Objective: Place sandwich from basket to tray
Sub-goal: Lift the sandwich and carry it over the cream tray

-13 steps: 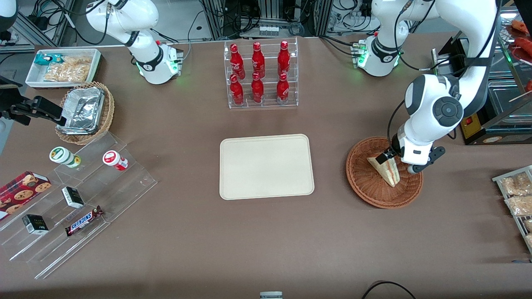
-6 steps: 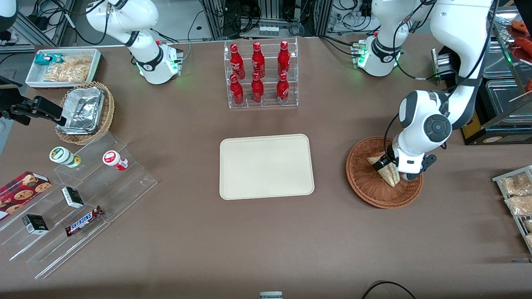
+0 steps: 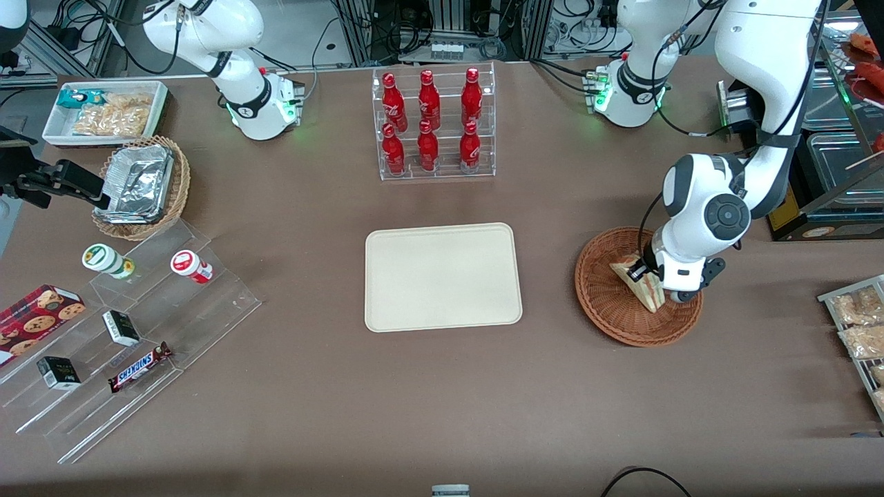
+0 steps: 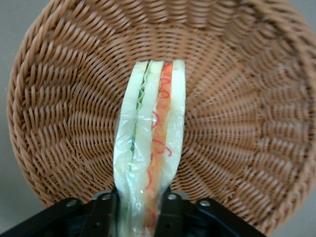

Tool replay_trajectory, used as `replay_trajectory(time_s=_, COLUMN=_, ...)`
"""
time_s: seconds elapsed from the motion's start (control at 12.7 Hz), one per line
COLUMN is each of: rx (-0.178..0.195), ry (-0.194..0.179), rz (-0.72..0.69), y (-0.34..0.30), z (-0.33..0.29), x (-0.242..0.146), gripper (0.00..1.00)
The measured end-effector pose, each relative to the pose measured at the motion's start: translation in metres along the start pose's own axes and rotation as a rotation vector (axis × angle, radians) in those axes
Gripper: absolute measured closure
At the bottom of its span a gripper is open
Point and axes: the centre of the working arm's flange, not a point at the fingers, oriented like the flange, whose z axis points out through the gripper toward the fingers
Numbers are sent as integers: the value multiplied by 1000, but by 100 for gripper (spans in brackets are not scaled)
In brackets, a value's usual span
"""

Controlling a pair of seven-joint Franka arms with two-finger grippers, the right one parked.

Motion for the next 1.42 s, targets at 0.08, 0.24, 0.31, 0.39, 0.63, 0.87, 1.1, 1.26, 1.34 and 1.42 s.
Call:
replay_trajectory(time_s=0.08, rx=1, ry=0, rz=37, y=7, z=-15, x=1, gripper=82)
replay_trajectory(time_s=0.24, rx=29, ry=-18, rz=193, y=37, z=-52, x=-11, gripper=84)
replay_trajectory(time_s=0.31, rx=40, ry=-26, rz=303, y=59, z=-67, x=-24, gripper=85)
replay_trajectory(time_s=0.39, rx=44, ry=-27, rz=393, y=84, z=-78, x=-39, gripper=85)
replay_trajectory(time_s=0.63, rx=39, ry=-16, rz=510, y=160, z=-76, x=-95, gripper=85)
replay_trajectory(time_s=0.87, rx=22, ry=-44, rz=521, y=222, z=-50, x=-149, gripper=85)
replay_trajectory(time_s=1.1, rx=5, ry=-81, rz=510, y=271, z=-24, x=-205, gripper=85)
replay_trajectory(time_s=1.26, rx=-1, ry=-81, rz=496, y=299, z=-11, x=-241, gripper=85)
replay_trajectory(time_s=1.34, rx=-6, ry=-80, rz=490, y=312, z=-4, x=-256, gripper=85)
replay_trajectory(time_s=1.42, rx=-9, ry=-80, rz=485, y=323, z=2, x=-268, gripper=85)
